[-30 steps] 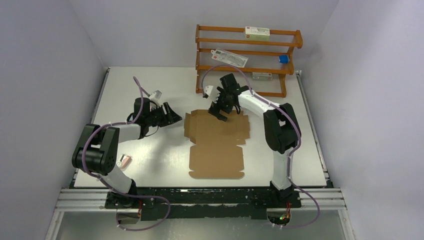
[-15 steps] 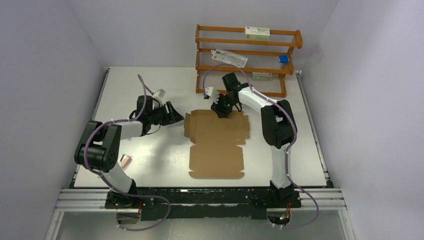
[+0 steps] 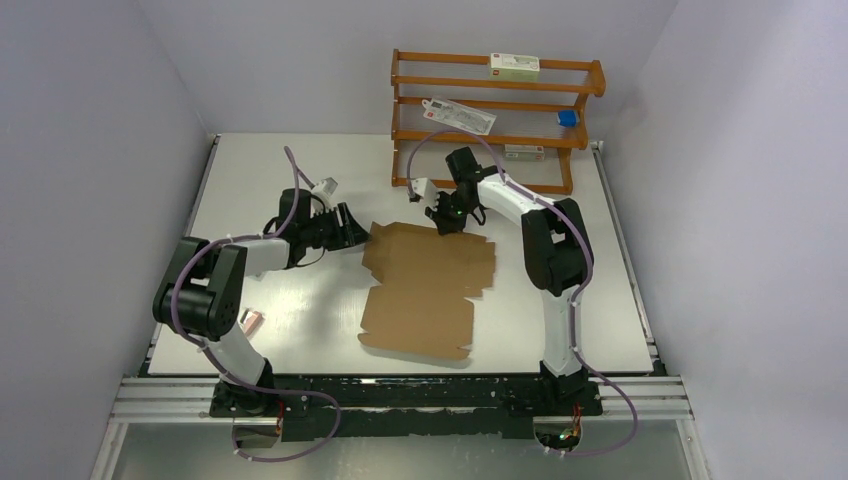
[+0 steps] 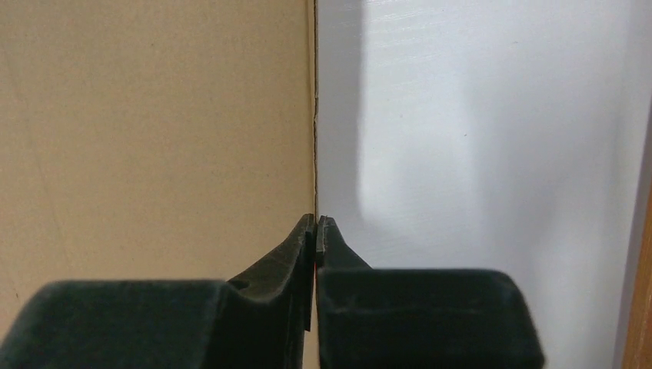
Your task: Fold the paper box
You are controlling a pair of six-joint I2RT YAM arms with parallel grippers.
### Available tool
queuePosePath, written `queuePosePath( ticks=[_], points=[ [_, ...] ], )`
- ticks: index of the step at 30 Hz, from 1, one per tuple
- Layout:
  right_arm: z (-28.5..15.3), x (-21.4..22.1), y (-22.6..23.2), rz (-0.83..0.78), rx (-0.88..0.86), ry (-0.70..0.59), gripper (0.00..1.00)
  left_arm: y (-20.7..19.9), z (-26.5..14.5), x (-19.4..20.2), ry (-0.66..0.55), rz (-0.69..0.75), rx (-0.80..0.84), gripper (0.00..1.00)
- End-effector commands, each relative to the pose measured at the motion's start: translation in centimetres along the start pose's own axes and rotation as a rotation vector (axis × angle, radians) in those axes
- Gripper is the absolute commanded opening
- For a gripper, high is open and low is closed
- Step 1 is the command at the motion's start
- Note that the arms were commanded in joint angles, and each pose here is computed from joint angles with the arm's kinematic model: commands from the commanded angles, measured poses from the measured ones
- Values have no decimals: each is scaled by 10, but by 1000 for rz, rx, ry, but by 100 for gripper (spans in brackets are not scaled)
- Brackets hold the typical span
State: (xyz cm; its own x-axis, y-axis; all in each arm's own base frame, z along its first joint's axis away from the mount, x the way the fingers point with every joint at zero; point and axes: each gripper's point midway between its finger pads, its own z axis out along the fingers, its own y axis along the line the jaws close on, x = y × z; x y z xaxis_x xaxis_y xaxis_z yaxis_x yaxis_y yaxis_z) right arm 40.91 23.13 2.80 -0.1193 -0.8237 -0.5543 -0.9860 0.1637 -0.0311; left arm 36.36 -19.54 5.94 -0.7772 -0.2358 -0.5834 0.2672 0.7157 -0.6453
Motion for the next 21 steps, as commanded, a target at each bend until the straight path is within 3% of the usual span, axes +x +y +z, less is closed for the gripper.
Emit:
queuePosePath(
  ticks=[1, 11, 21],
  points=[
    [-11, -8, 1, -7, 17, -36, 4, -10, 1, -9, 2, 36, 26, 57],
    [-20, -23, 11, -72, 166, -62, 0, -30, -2, -50, -74, 131, -14, 53],
    [-22, -32, 19, -87, 268, -91, 0, -51, 22, -43, -50, 216, -36, 49]
  ],
)
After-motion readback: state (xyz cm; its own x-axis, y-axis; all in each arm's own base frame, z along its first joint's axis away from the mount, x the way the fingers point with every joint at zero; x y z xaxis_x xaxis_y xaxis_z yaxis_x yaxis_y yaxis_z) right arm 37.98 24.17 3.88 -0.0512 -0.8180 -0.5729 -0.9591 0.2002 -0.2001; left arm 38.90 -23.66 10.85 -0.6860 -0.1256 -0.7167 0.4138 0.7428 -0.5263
